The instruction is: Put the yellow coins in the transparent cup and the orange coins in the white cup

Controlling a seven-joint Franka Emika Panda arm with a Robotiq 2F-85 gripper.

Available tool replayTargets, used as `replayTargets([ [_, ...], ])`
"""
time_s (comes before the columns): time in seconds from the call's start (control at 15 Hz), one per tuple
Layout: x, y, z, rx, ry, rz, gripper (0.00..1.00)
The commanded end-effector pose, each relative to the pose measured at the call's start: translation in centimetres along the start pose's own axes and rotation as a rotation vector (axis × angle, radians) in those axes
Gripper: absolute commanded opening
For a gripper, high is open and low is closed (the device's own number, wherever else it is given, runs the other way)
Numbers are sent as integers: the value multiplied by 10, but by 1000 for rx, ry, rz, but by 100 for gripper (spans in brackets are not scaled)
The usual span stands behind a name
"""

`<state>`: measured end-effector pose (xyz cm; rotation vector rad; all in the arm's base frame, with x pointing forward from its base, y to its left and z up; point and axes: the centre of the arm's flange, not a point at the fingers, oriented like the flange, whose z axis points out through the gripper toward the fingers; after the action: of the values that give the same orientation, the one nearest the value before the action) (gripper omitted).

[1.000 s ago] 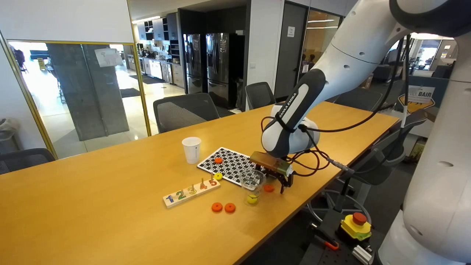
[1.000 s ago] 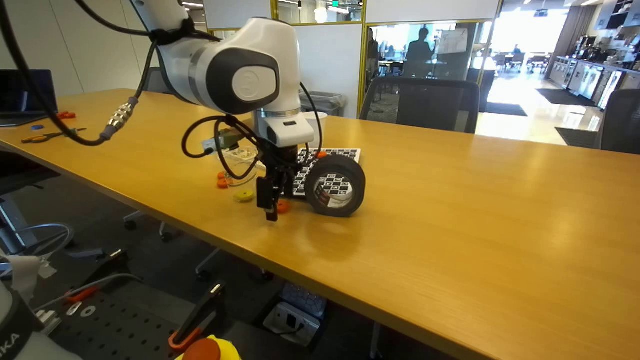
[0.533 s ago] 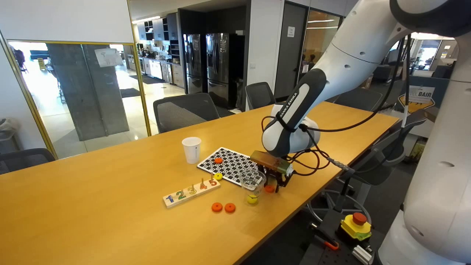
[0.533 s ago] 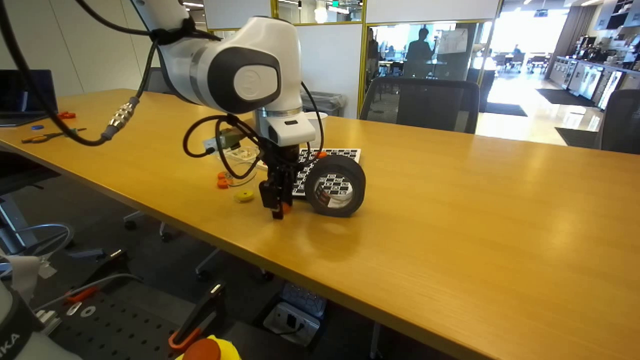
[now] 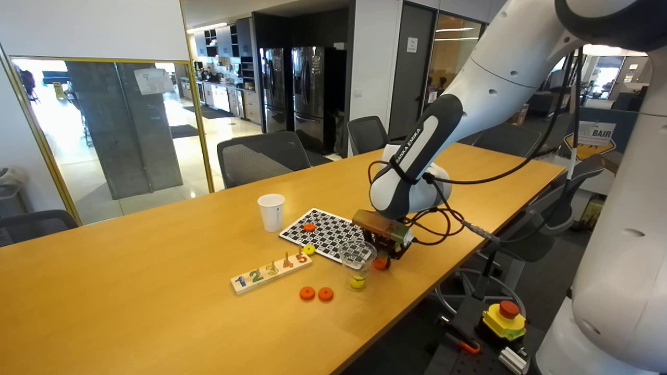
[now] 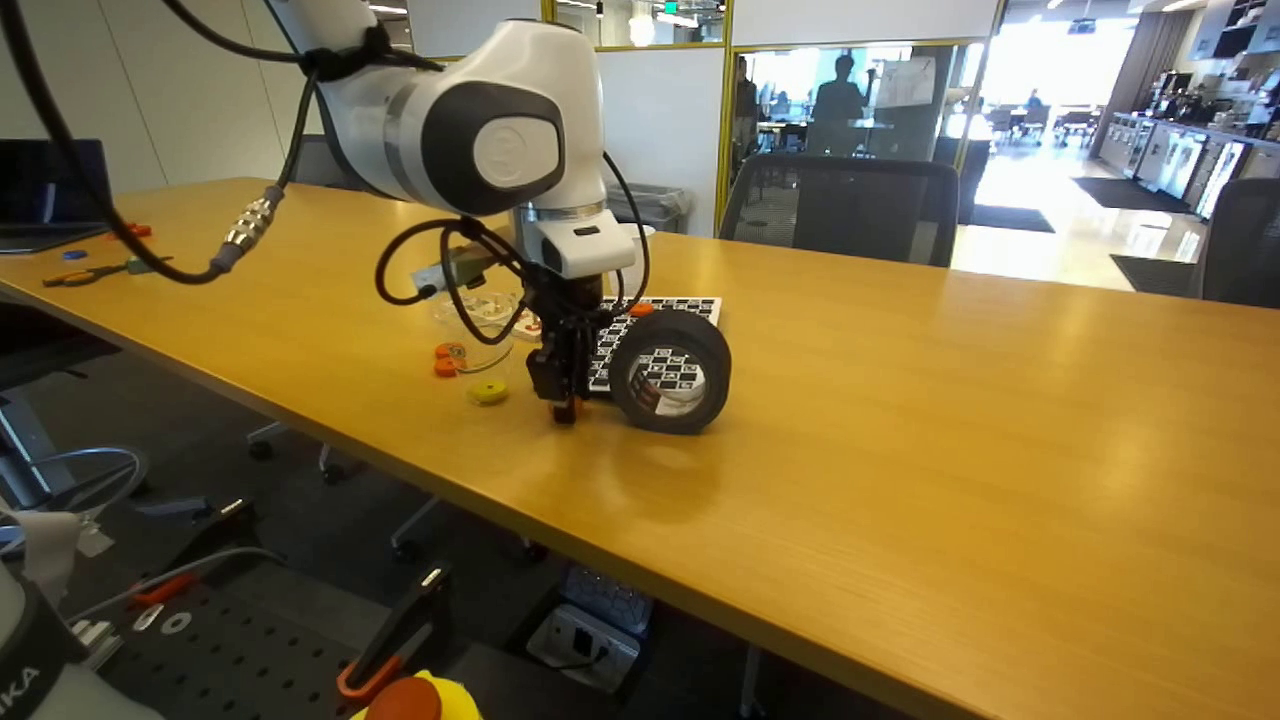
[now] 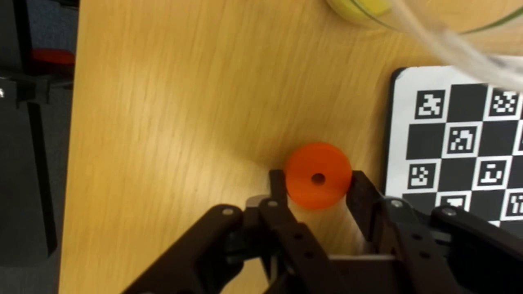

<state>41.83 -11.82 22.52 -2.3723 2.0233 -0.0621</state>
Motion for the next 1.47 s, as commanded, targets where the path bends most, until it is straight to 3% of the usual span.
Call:
replayTargets([
  [0.0, -11, -15, -42, 66, 60, -68, 17],
  [0.27, -36, -54, -84, 119, 119, -218, 17],
  [0.6, -71, -124, -134, 160, 132, -347, 17],
  [1.0, -90, -190, -184, 207, 149, -369, 17],
  [1.4, -78, -257, -188, 255, 122, -367, 17],
])
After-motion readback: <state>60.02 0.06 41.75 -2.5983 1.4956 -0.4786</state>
